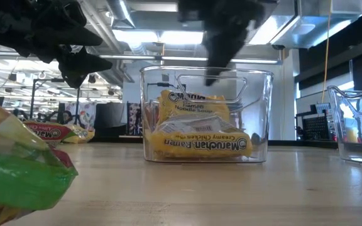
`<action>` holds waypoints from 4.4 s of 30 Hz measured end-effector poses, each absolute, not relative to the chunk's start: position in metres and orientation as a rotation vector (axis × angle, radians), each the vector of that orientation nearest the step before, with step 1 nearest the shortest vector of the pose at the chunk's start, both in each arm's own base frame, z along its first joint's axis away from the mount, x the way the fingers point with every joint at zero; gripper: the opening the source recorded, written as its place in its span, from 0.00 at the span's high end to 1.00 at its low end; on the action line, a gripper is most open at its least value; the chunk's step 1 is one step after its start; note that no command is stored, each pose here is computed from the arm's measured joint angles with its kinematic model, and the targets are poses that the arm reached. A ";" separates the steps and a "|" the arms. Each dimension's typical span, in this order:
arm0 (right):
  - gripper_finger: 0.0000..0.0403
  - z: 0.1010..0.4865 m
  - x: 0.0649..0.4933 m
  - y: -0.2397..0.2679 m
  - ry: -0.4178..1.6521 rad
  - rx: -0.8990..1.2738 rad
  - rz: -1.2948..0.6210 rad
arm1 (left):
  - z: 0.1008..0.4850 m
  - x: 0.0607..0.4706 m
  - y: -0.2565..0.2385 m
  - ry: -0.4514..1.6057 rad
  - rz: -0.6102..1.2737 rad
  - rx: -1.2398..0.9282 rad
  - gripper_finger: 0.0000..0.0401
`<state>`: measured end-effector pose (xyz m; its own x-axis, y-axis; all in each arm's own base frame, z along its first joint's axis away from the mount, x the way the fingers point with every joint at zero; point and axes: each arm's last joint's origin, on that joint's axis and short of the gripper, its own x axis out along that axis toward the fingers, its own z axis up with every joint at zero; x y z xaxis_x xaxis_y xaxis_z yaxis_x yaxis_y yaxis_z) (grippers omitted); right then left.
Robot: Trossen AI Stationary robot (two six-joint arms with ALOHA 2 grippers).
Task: Sort Maruchan noodles
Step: Put the yellow noodle pack into the middle transparent bin
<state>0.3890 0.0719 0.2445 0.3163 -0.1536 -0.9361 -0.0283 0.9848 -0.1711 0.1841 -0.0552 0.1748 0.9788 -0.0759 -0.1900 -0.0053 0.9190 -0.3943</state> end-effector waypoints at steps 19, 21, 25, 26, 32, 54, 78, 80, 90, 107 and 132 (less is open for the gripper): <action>0.42 0.213 0.372 0.058 1.379 0.050 -0.068 | 0.161 0.193 -0.056 0.231 0.030 -0.355 0.45; 0.47 0.208 0.377 0.055 1.349 0.070 -0.063 | 0.157 0.196 -0.057 0.230 0.039 -0.350 0.45; 0.60 0.204 0.378 0.048 1.368 0.091 -0.066 | 0.150 0.201 -0.058 0.230 0.063 -0.326 0.45; 0.65 0.205 0.379 0.047 1.355 0.105 -0.057 | 0.148 0.202 -0.058 0.232 0.072 -0.324 0.45; 0.89 0.201 0.382 0.041 1.374 0.182 0.003 | 0.135 0.209 -0.056 0.244 0.120 -0.318 0.45; 0.98 0.164 0.403 0.045 1.379 0.113 0.064 | 0.120 0.232 -0.058 0.301 0.130 -0.305 0.45; 0.98 0.224 0.442 0.064 1.029 0.058 0.142 | 0.120 0.232 -0.058 0.300 0.128 -0.307 0.45; 0.98 0.226 0.446 0.066 0.986 0.072 0.169 | 0.120 0.232 -0.057 0.297 0.140 -0.305 0.45; 0.89 0.217 0.456 0.067 0.943 0.106 0.169 | 0.120 0.232 -0.058 0.296 0.136 -0.306 0.45; 0.38 0.305 0.428 0.068 1.185 0.388 -0.175 | 0.119 0.232 -0.058 0.308 0.137 -0.349 0.45; 0.37 0.229 0.455 0.093 1.103 0.724 -0.381 | 0.118 0.228 -0.071 0.329 0.088 -0.388 0.45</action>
<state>0.4555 0.0935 0.2292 0.4197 0.0686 -0.9051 0.6121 0.7149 0.3381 0.2276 -0.0715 0.1179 0.9434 0.0218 -0.3309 -0.1465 0.9226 -0.3568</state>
